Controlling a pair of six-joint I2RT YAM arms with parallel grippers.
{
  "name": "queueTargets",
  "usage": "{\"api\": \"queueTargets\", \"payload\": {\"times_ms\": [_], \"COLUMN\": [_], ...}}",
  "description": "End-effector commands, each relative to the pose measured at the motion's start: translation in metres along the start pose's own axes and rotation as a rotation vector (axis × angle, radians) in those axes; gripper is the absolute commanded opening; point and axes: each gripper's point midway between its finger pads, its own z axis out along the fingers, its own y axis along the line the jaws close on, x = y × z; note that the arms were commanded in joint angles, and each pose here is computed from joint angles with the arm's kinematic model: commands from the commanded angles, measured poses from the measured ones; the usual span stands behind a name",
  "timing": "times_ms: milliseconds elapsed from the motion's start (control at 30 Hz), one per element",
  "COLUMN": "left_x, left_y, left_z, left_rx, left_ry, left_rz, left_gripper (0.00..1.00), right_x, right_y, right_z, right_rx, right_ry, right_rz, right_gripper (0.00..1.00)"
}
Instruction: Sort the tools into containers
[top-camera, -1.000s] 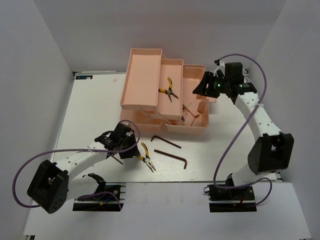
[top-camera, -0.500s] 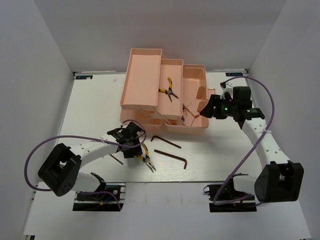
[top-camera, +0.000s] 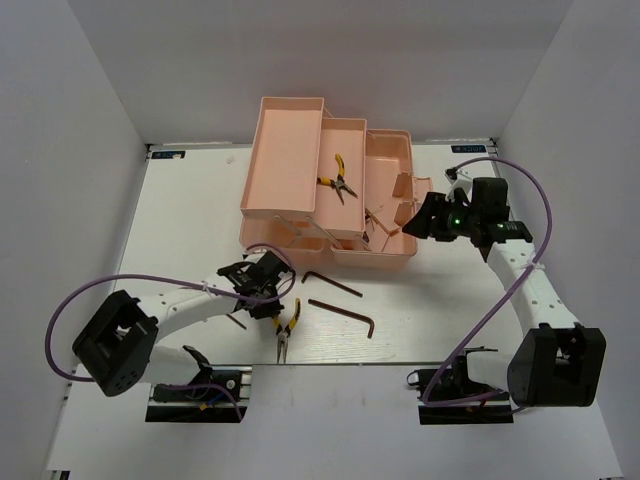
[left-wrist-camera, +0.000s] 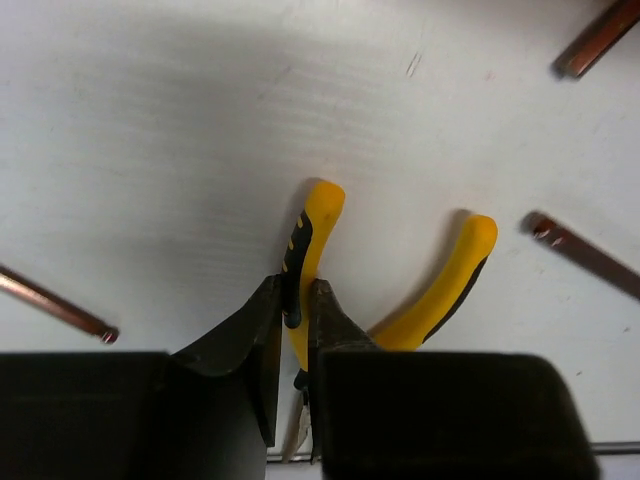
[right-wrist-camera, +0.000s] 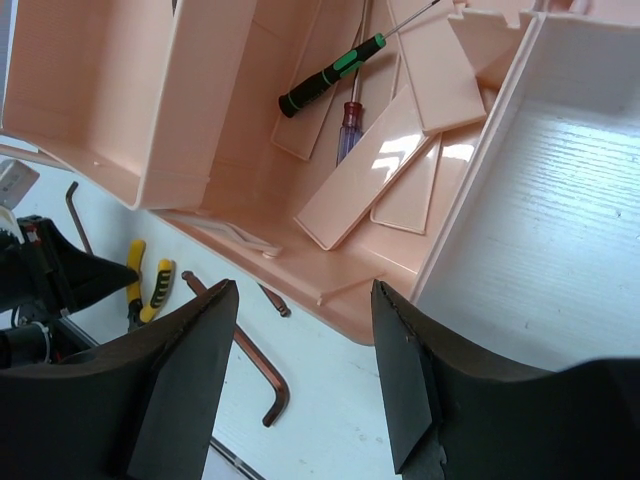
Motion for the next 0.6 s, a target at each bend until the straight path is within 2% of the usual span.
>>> {"api": "queueTargets", "payload": {"times_ms": [0,133,233,400,467,533,567], "left_x": [0.002,-0.020,-0.036,-0.043,-0.056,-0.062,-0.066], "left_y": [0.004,-0.029,-0.060,-0.102,-0.129,-0.142,-0.145], "left_z": [-0.020,-0.062,-0.103,-0.153,-0.186,-0.201,-0.206], "left_rx": [0.000,0.158,0.335,0.556,0.673,0.719,0.725], "left_ry": [-0.003,-0.098,-0.175,-0.207,-0.277,-0.313,-0.328], "left_rz": [0.051,0.145,0.275,0.439,0.499,0.537,0.550], "left_gripper": [0.00,0.00,0.00,0.00,0.00,0.00,0.00], "right_x": [-0.008,-0.007,-0.002,0.000,0.001,-0.003,-0.004], "right_y": [0.003,-0.002,-0.004,-0.006,-0.009,-0.016,-0.018], "right_z": [-0.005,-0.007,-0.006,-0.001,-0.001,-0.004,-0.005], "right_rx": [-0.026,-0.035,-0.044,-0.056,-0.053,-0.033,-0.028], "right_ry": [-0.043,-0.046,-0.042,-0.022,-0.014,-0.031,-0.035], "right_rz": [-0.034,-0.039,-0.041,-0.042,-0.045,-0.042,-0.047], "right_gripper": [0.62,0.62,0.62,0.62,0.58,0.55,0.49]}}
